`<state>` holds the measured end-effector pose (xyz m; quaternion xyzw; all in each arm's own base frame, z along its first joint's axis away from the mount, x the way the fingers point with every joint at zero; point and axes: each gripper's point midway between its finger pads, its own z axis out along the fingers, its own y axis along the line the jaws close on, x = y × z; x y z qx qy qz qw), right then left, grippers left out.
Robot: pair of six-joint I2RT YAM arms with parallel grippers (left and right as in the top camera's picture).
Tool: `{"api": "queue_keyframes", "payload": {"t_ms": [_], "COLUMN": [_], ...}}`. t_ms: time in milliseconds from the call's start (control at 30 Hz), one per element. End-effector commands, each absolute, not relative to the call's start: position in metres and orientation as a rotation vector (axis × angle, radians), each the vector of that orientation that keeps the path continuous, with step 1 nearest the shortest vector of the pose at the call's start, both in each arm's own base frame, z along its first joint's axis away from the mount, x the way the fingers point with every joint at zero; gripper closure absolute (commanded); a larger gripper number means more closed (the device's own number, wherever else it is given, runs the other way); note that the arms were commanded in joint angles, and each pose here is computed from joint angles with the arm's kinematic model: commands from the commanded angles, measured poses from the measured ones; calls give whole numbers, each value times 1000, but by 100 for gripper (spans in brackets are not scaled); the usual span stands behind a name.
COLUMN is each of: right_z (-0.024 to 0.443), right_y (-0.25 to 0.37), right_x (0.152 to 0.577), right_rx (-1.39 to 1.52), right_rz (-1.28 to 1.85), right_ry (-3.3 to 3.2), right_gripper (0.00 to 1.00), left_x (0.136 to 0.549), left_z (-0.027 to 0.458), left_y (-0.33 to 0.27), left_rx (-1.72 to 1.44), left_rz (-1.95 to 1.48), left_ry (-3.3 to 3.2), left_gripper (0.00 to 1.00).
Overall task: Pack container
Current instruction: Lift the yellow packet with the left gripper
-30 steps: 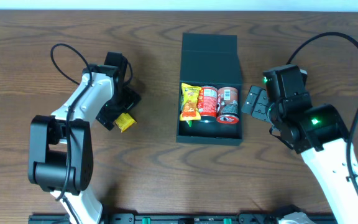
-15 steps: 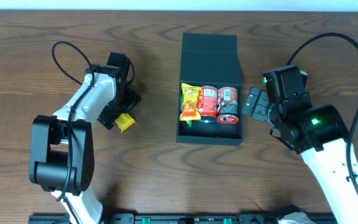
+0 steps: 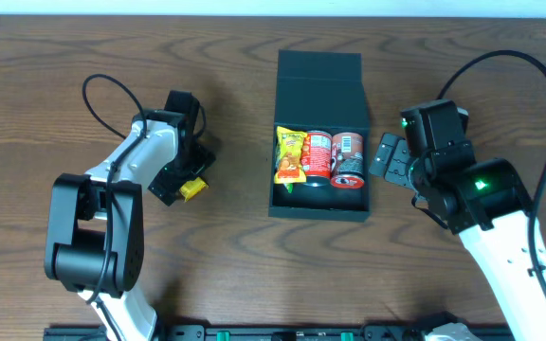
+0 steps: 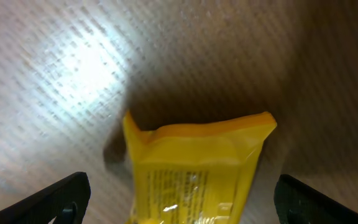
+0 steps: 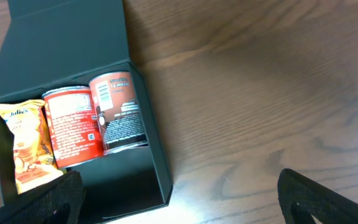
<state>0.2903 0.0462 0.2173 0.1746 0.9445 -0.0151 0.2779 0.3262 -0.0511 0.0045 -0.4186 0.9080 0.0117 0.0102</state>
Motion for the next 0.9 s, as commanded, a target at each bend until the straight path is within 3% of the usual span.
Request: {"api": "queue_keyframes", "payload": {"t_ms": [0, 300, 467, 867], "right_z": [219, 219, 219, 219], "right_y": [40, 40, 40, 40], "right_x": [292, 291, 291, 291], "right_rx": [496, 496, 496, 496], "right_rz": [-65, -68, -68, -68], "right_ry": [2519, 2522, 2522, 2522], "right_gripper": [1, 1, 1, 1], "left_x": [320, 321, 321, 323], "left_z": [-6, -9, -9, -9], "left_y": [-49, -50, -50, -49], "left_rx": [-1319, -1315, -1303, -1236], "left_rz": [59, 42, 46, 50], "left_ry": [2844, 2839, 2842, 2862], "left_gripper": [5, 1, 30, 49]}}
